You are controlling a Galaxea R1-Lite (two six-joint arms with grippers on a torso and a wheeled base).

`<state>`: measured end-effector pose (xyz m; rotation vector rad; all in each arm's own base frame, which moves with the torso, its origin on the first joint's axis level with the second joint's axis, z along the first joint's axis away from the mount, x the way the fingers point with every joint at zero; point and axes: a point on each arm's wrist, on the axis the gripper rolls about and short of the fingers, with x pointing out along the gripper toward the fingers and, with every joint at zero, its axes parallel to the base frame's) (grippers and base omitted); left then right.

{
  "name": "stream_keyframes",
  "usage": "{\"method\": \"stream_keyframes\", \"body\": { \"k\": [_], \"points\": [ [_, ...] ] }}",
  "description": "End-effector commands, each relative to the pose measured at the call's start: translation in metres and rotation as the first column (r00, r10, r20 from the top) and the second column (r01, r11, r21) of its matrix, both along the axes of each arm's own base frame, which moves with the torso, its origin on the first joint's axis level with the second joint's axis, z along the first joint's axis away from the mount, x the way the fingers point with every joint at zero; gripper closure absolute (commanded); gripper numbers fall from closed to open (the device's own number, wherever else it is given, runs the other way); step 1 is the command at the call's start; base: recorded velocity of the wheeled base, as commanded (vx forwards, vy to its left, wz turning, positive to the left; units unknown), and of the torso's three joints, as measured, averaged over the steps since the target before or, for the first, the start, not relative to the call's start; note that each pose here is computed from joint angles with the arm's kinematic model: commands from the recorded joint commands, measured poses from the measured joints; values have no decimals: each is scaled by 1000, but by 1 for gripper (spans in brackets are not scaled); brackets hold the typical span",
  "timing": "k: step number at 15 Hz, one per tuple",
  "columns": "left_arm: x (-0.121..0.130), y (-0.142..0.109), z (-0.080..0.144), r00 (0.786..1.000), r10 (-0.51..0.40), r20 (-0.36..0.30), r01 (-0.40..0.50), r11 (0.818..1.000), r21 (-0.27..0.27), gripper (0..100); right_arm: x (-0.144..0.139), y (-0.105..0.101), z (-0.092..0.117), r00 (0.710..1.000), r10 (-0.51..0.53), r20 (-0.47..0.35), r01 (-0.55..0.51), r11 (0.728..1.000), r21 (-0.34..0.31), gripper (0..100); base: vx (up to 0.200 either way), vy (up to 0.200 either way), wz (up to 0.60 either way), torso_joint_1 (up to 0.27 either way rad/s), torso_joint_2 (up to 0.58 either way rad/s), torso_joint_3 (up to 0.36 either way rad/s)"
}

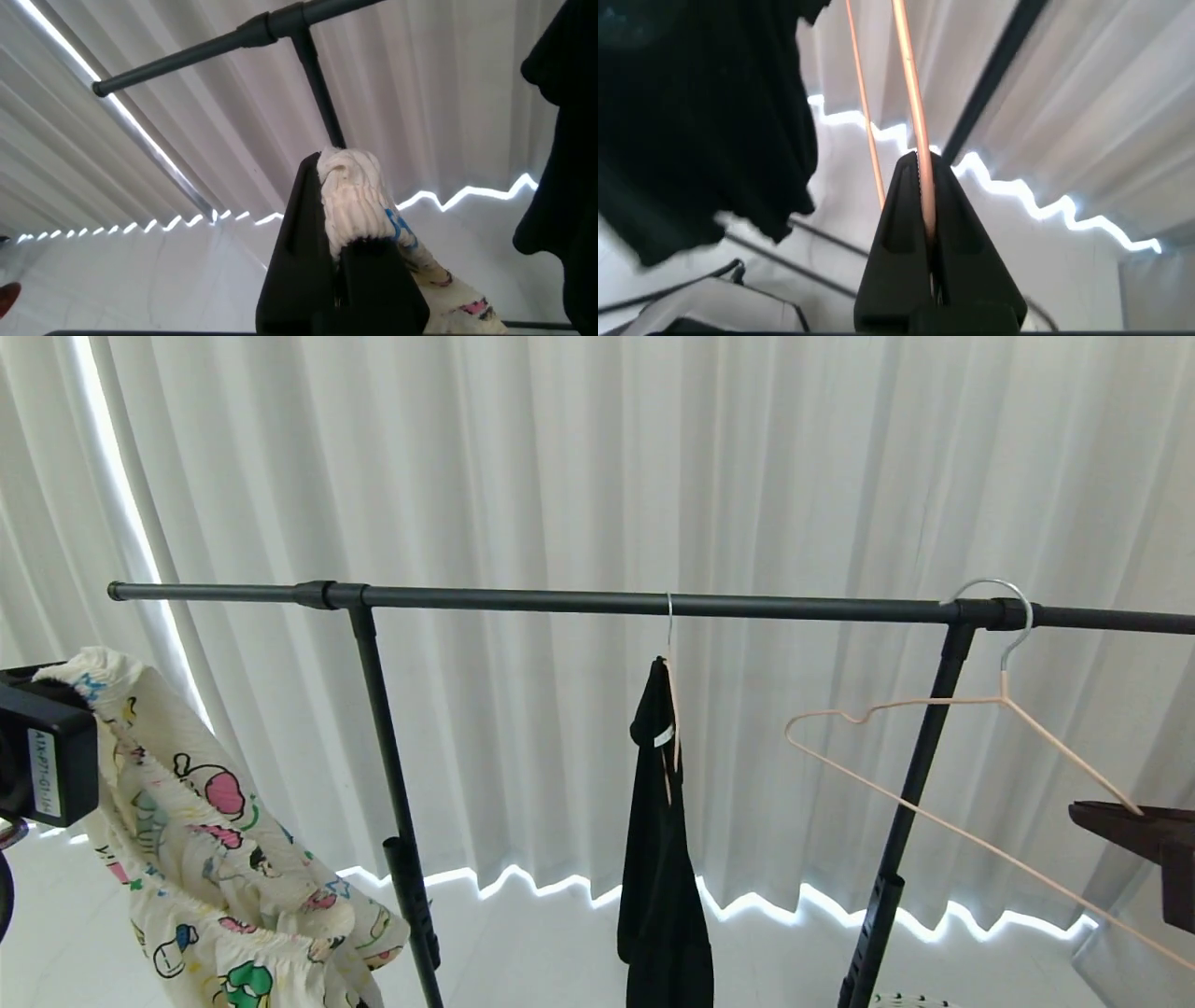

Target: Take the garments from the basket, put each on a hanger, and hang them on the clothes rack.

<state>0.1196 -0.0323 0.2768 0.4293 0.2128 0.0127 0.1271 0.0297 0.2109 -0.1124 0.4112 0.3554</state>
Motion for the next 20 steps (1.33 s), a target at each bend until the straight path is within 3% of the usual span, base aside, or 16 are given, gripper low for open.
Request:
{"method": "stream_keyframes", "body": {
  "k": [1, 9, 13, 15, 18, 20],
  "points": [
    [1, 0, -1, 1000, -2, -6, 2, 1000, 2, 100, -16, -3, 6, 999, 1, 42, -1, 1000, 8, 100, -200, 0, 0, -2, 2, 12],
    [3, -3, -7, 997, -72, -34, 72, 997, -7, 100, -38, -8, 10, 998, 8, 66, -9, 1000, 16, 100, -175, 0, 0, 0, 3, 1],
    [12, -7, -10, 992, -111, -65, 110, 994, -18, 100, -40, 4, 19, 982, 132, 136, -140, 989, 45, 100, 0, 0, 0, 0, 0, 0],
    [25, -12, -13, 990, -104, -97, 101, 994, -37, 100, -42, 15, 24, 966, 223, 129, -236, 967, 98, 100, 0, 0, 0, 0, 0, 0],
    [59, -25, -21, 982, -81, -172, 65, 993, -101, 100, -47, 34, 23, 918, 387, 85, -395, 906, 151, 100, 0, 0, 0, 0, 0, 0],
    [91, -40, -24, 971, -62, -229, 19, 982, -189, 100, -50, 56, 20, 856, 517, 21, -510, 838, 193, 100, 0, 0, 0, 0, 0, 0]
  ]
}}
